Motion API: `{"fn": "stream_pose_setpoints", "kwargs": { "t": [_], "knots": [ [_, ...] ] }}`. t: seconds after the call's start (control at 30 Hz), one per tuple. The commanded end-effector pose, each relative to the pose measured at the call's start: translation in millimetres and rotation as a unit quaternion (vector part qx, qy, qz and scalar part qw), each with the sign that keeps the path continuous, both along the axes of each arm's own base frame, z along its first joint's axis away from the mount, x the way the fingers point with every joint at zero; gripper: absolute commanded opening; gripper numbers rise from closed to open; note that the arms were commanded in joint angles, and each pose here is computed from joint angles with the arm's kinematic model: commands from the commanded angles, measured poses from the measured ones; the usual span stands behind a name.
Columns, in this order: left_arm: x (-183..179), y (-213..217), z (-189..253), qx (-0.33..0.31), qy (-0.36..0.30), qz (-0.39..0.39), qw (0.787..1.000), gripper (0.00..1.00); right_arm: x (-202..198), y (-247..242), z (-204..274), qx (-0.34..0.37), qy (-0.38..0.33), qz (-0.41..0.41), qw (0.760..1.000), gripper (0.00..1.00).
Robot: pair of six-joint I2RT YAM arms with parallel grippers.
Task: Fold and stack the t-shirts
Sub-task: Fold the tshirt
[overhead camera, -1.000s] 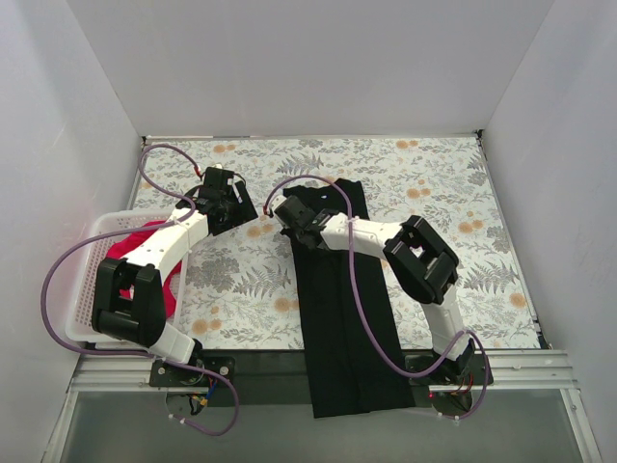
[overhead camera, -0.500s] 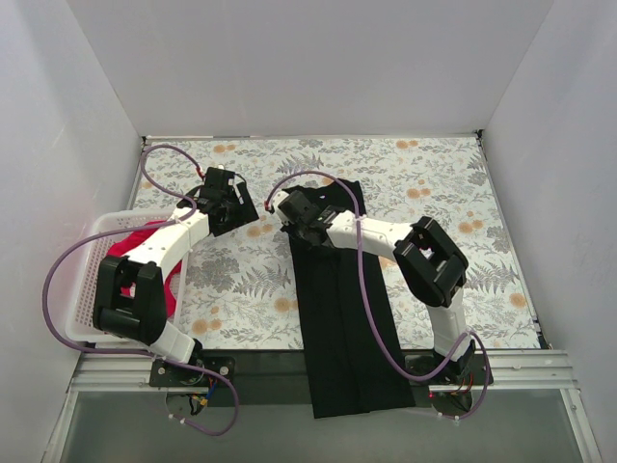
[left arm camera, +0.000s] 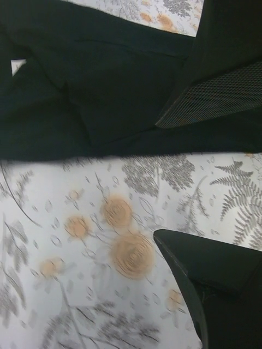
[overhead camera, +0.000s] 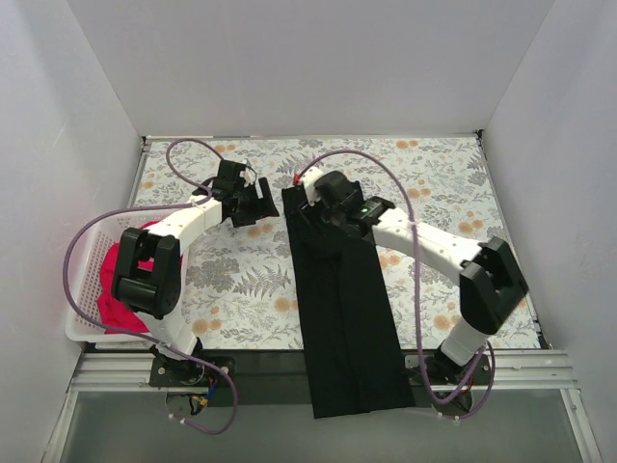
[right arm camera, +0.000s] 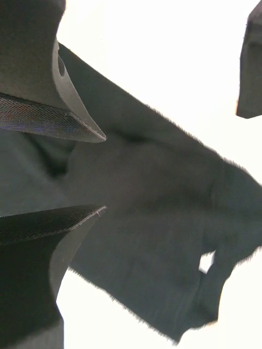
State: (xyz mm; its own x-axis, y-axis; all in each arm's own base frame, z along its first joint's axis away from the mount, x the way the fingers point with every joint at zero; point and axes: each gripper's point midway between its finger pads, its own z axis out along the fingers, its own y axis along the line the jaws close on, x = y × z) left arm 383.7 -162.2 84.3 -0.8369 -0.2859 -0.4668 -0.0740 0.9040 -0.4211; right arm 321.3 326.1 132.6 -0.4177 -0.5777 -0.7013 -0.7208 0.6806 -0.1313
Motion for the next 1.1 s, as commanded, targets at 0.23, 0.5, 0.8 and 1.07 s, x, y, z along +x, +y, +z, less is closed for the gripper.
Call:
{"fn": "stream_pose_setpoints", "kwargs": {
  "t": [0.23,0.5,0.8,1.07],
  "knots": [
    [44,-69,9,0.045,-0.114,-0.203,0.971,0.71,-20,-95,2,0.074,0.031,-0.103,0.991,0.57],
    [57,-83,-23,0.054,-0.101,-0.245,0.963,0.63,-46,-114,-1,0.104,0.037,-0.113,0.987,0.57],
    [65,-91,-19,0.062,-0.117,-0.259,0.957,0.63,-48,-116,0,0.111,0.038,-0.114,0.987,0.57],
    [66,-93,-13,0.080,-0.131,-0.260,0.953,0.59,-50,-117,-2,0.111,0.039,-0.113,0.987,0.56]
  ]
}}
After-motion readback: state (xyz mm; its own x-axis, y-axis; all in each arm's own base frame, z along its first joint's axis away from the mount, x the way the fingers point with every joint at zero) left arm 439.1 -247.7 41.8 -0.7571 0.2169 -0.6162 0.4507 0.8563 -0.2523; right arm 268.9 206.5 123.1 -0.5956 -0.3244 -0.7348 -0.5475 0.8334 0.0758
